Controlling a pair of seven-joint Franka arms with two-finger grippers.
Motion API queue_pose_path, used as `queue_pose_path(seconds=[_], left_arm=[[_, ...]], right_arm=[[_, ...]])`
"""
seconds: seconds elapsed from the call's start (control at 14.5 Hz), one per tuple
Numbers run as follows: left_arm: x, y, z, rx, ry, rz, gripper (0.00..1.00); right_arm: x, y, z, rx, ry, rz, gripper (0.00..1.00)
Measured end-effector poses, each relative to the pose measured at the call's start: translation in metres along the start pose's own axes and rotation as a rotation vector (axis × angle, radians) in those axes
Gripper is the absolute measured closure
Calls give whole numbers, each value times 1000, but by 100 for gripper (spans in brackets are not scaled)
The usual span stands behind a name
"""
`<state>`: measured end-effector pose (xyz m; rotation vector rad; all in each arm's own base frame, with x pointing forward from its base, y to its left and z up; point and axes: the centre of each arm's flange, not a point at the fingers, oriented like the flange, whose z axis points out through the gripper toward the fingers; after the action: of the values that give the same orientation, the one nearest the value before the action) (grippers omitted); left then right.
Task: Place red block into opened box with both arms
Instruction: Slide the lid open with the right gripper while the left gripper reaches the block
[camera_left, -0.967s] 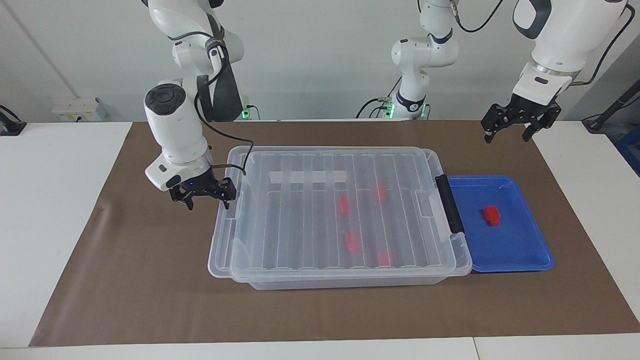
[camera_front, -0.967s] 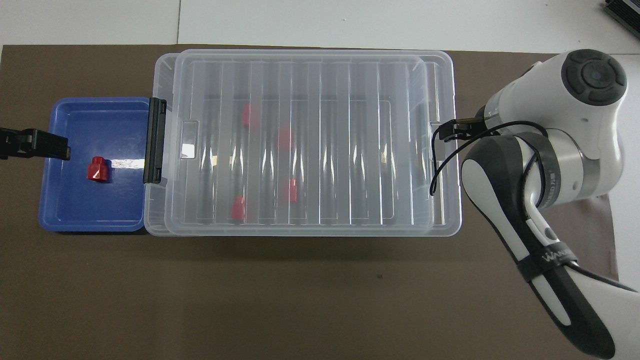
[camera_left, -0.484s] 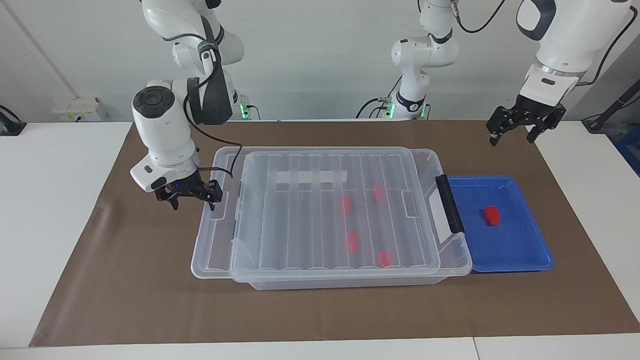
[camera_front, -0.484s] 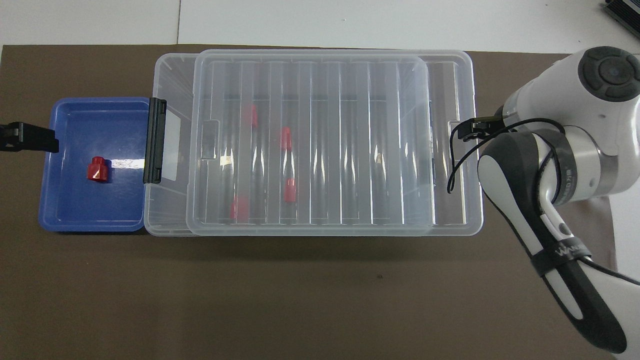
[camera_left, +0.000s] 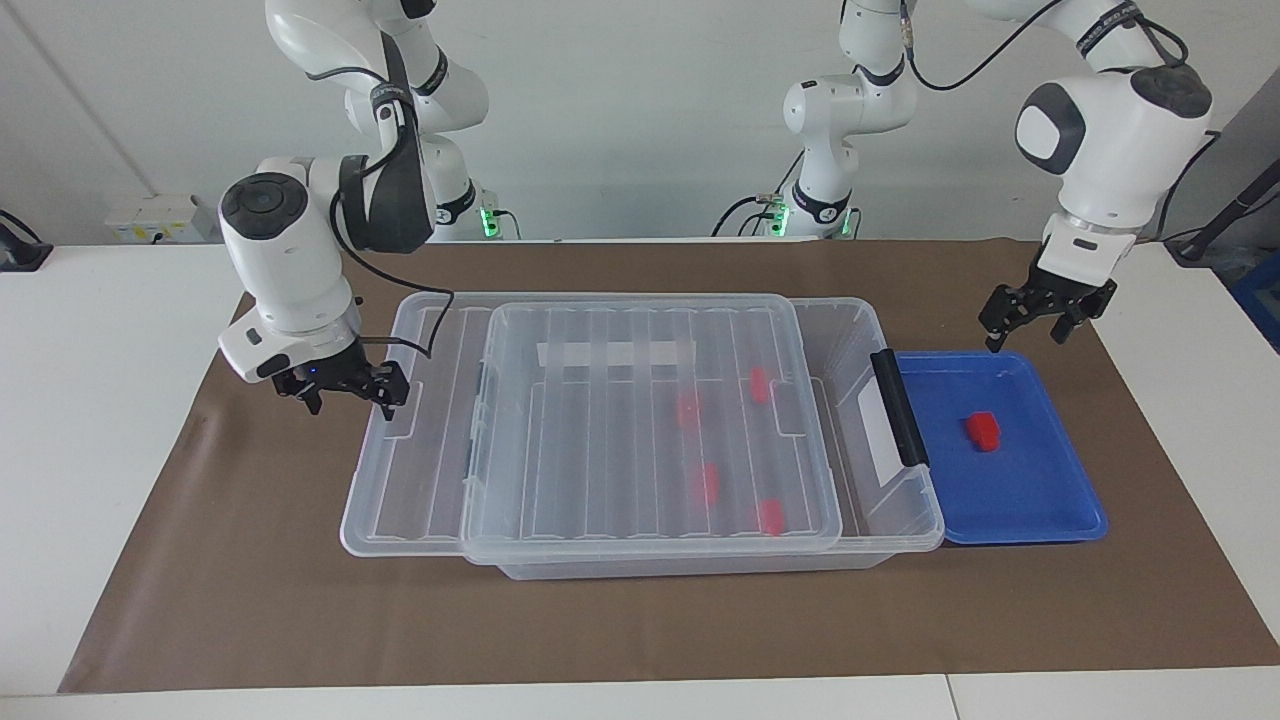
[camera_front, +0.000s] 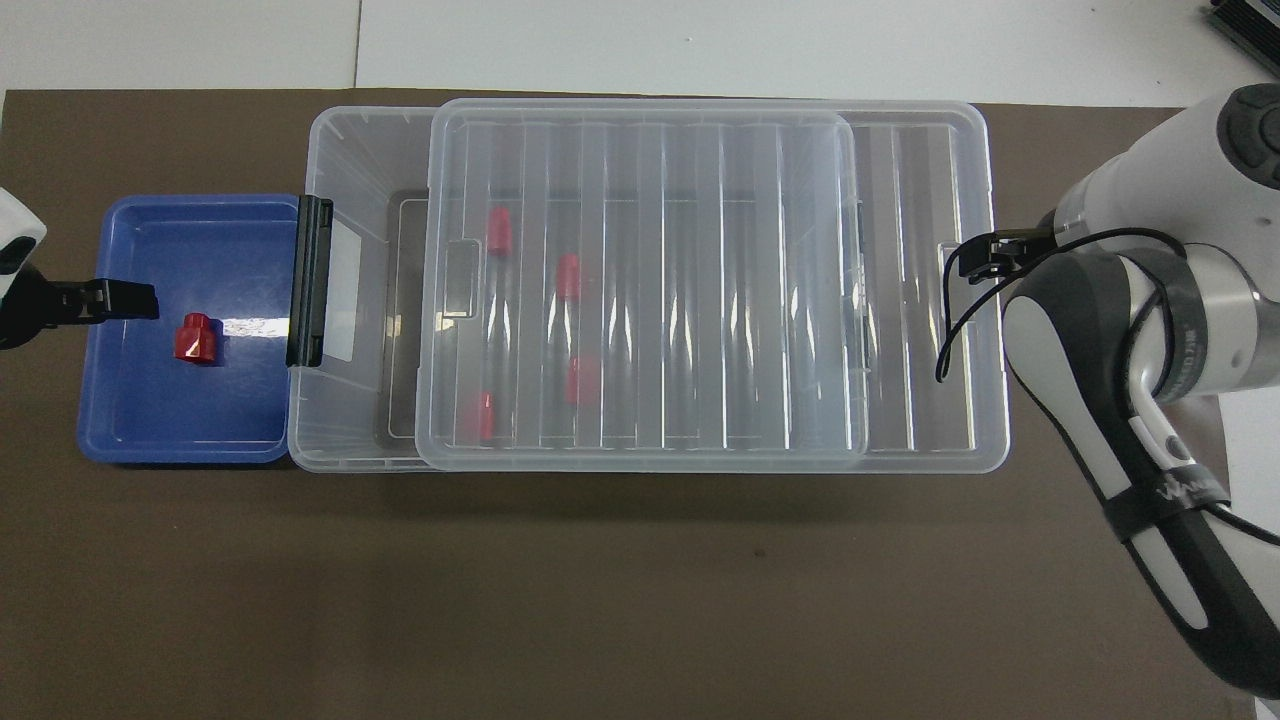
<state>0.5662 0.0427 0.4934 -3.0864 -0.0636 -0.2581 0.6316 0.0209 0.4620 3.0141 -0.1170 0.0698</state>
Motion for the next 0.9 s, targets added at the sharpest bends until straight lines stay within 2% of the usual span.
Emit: queue_pose_path(seconds=[0.21,0.62,0.9], left_arm=[[-6,-8,50,1,-3,-15,0],[-3,-9,100,1,-3,-20,0],[-1,-24,149,5,24,-45,0]], right_arm=[[0,12,1,-11,-11,14,0],[-1,30,0,-34,-23,26,0],[-1,41,2,-38,-28,40,0]])
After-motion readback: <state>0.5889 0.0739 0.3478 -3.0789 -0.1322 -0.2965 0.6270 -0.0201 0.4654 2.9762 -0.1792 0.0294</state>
